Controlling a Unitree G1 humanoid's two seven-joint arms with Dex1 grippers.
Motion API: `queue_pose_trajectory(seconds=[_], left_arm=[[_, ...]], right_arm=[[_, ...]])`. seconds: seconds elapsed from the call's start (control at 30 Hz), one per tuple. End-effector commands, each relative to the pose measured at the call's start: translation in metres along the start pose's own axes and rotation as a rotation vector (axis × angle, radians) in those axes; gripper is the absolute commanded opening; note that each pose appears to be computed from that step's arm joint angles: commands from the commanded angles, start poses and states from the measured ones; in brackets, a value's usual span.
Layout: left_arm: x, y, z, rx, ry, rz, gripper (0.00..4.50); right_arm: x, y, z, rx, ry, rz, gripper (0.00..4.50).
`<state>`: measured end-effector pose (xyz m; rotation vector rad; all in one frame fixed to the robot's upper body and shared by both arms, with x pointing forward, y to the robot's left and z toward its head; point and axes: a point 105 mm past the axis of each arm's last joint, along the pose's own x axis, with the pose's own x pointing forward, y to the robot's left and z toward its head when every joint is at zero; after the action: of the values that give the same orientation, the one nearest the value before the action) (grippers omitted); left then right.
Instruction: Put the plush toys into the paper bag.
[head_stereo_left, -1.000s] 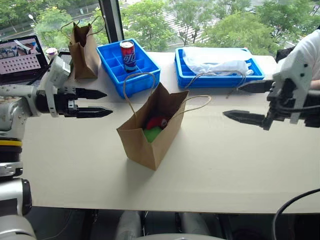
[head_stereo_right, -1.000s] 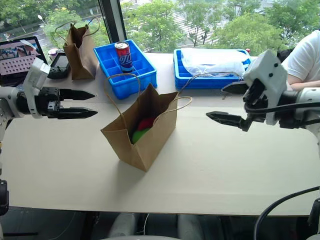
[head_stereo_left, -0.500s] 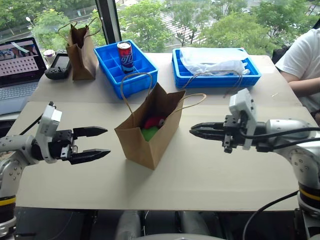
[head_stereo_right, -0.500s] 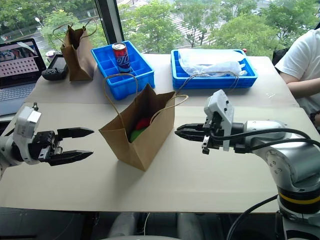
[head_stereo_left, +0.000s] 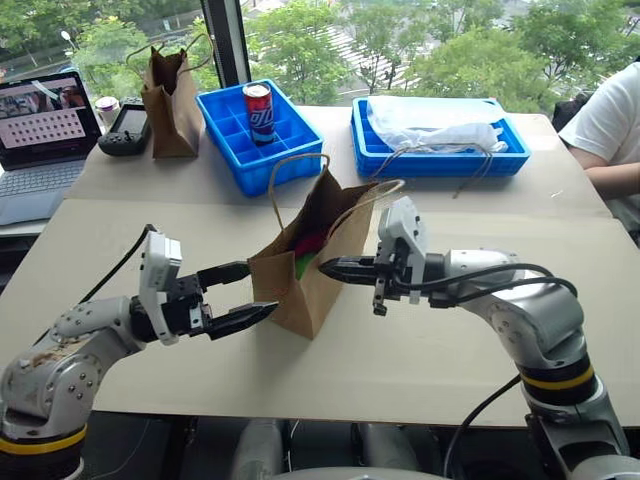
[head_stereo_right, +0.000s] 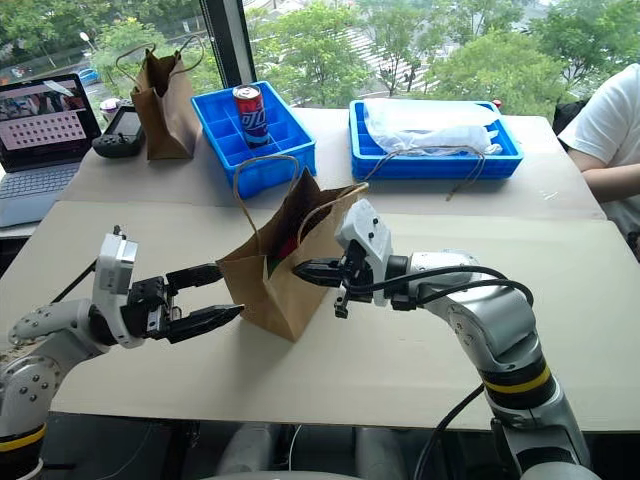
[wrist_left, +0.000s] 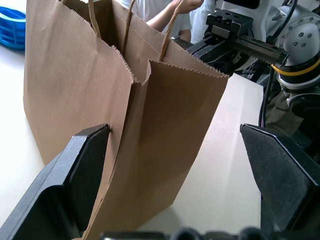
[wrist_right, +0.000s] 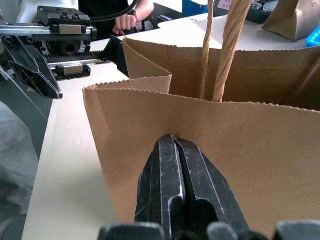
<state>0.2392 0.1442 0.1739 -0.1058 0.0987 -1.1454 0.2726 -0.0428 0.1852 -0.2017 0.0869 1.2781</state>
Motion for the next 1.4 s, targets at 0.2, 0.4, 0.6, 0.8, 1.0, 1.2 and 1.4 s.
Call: queue_pose_trajectory(seconds=[0.2, 0.4, 0.6, 0.8, 1.0, 1.2, 1.4], left_arm=[[0.026, -0.017, 0.003, 0.04, -0.015, -0.065, 4.5], [0.033, -0.018, -0.003, 0.037, 0.008, -0.058, 4.5], [0.041, -0.008, -0.008, 0.033, 0.01, 0.03, 4.5], [0.044, 0.001, -0.008, 0.032, 0.001, 0.099, 2.79], [0.043, 0.003, -0.007, 0.036, 0.009, 0.117, 0.62], [0.033, 0.006, 0.004, 0.089, 0.033, 0.1, 0.02], [0.027, 0.02, 0.027, 0.215, 0.068, 0.015, 0.02]], right_arm=[[0.014, 0.001, 0.015, -0.048, -0.067, 0.004, 0.02], [0.019, -0.001, 0.016, -0.034, -0.083, -0.007, 0.02], [0.019, -0.004, 0.01, -0.025, -0.077, -0.036, 0.02], [0.017, -0.006, 0.003, -0.022, -0.071, -0.059, 0.0], [0.015, -0.006, -0.003, -0.02, -0.064, -0.074, 0.0], [0.005, -0.01, -0.003, -0.032, -0.057, -0.095, 0.0], [-0.053, -0.016, -0.01, -0.044, 0.11, -0.152, 0.0]])
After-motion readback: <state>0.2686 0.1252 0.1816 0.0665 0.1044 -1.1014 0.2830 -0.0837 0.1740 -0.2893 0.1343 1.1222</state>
